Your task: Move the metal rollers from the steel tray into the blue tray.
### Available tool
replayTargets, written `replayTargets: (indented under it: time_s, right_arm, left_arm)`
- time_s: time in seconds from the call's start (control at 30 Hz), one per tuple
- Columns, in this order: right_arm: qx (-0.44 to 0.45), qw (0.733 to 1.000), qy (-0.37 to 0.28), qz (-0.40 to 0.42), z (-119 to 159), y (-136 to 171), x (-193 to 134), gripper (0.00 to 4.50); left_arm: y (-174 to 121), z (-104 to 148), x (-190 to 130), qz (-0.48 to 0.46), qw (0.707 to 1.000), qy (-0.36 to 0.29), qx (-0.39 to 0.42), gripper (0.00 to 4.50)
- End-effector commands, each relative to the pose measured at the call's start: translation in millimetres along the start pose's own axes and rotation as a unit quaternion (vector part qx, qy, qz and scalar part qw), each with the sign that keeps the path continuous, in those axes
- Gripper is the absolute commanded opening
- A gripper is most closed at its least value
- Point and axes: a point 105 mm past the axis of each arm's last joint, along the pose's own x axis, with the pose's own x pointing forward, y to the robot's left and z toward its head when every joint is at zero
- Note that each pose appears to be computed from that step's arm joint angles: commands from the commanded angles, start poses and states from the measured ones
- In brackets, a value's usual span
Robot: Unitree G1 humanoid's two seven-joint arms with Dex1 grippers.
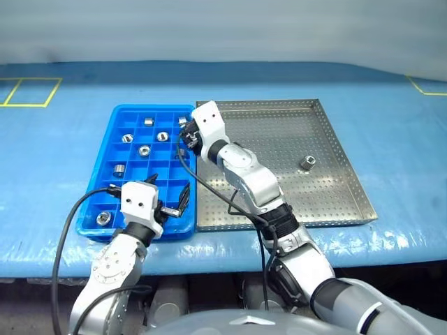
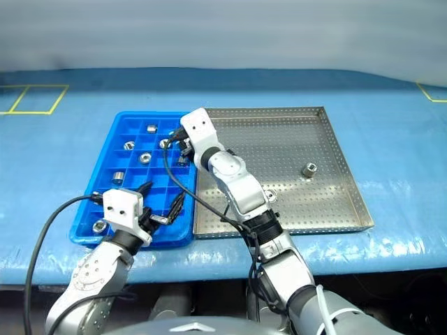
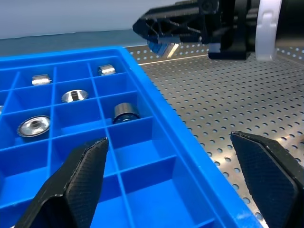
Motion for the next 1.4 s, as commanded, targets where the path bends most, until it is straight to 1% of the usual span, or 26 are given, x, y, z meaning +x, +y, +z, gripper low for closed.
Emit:
replayTargets:
  time_s: [0.03,0.27,0.47,0.57,0.63,0.7,0.73,0.8,0.83,0.87,1.0,1.13,1.23,1.4]
  right_arm:
    - [-0.002,0.997,-0.046,0.055,30.1,32.6,8.8,1.75]
    - [0.002,0.993,-0.033,0.112,20.4,60.5,15.9,1.75]
    - [0.016,0.990,0.006,0.141,-4.9,74.5,20.4,1.75]
    - [0.036,0.988,0.026,0.147,-17.7,76.0,21.2,1.75]
    - [0.047,0.988,0.031,0.147,-21.7,74.5,20.7,2.50]
    - [0.051,0.988,0.031,0.145,-22.5,72.6,20.0,3.03]
    - [0.051,0.988,0.030,0.144,-22.2,71.8,19.6,3.43]
    - [0.052,0.988,0.026,0.140,-19.5,68.7,18.4,4.04]
    - [0.055,0.989,0.020,0.136,-16.2,66.5,17.6,4.40]
    - [0.057,0.989,0.012,0.132,-12.2,64.1,16.6,4.45]
    - [0.051,0.992,-0.025,0.114,9.5,49.8,8.0,4.45]
    - [0.048,0.995,-0.056,0.067,27.8,18.9,-7.5,4.45]
    - [0.031,0.998,-0.053,0.006,25.2,-12.1,-20.7,4.45]
    - [0.020,0.997,-0.022,-0.074,7.8,-52.4,-44.2,4.45]
  left_arm:
    - [3.7,17.9,-11.4,0.028,0.999,-0.036,0.012,4.50]
    - [9.5,15.0,-26.4,0.071,0.997,-0.029,0.010,4.50]
    - [9.8,14.2,-31.3,0.085,0.996,-0.027,0.009,4.50]
    - [9.2,14.3,-31.9,0.085,0.996,-0.027,0.008,4.50]
    - [8.6,14.2,-32.1,0.083,0.996,-0.027,0.008,4.50]
    - [7.7,14.1,-31.9,0.079,0.996,-0.027,0.007,4.50]
    - [7.3,14.0,-31.7,0.077,0.997,-0.027,0.007,4.50]
    - [6.0,14.2,-30.7,0.070,0.997,-0.027,0.007,4.50]
    - [5.4,14.3,-30.1,0.065,0.997,-0.028,0.007,4.50]
    - [4.8,14.4,-29.4,0.061,0.998,-0.028,0.008,4.50]
    - [2.2,14.8,-23.5,0.039,0.999,-0.030,0.009,4.50]
    - [-4.3,14.5,-13.6,0.004,1.000,-0.030,0.008,4.50]
    - [-10.7,14.0,-5.8,-0.026,0.999,-0.029,0.015,4.50]
    - [-20.3,12.1,3.6,-0.070,0.997,-0.026,0.019,4.50]
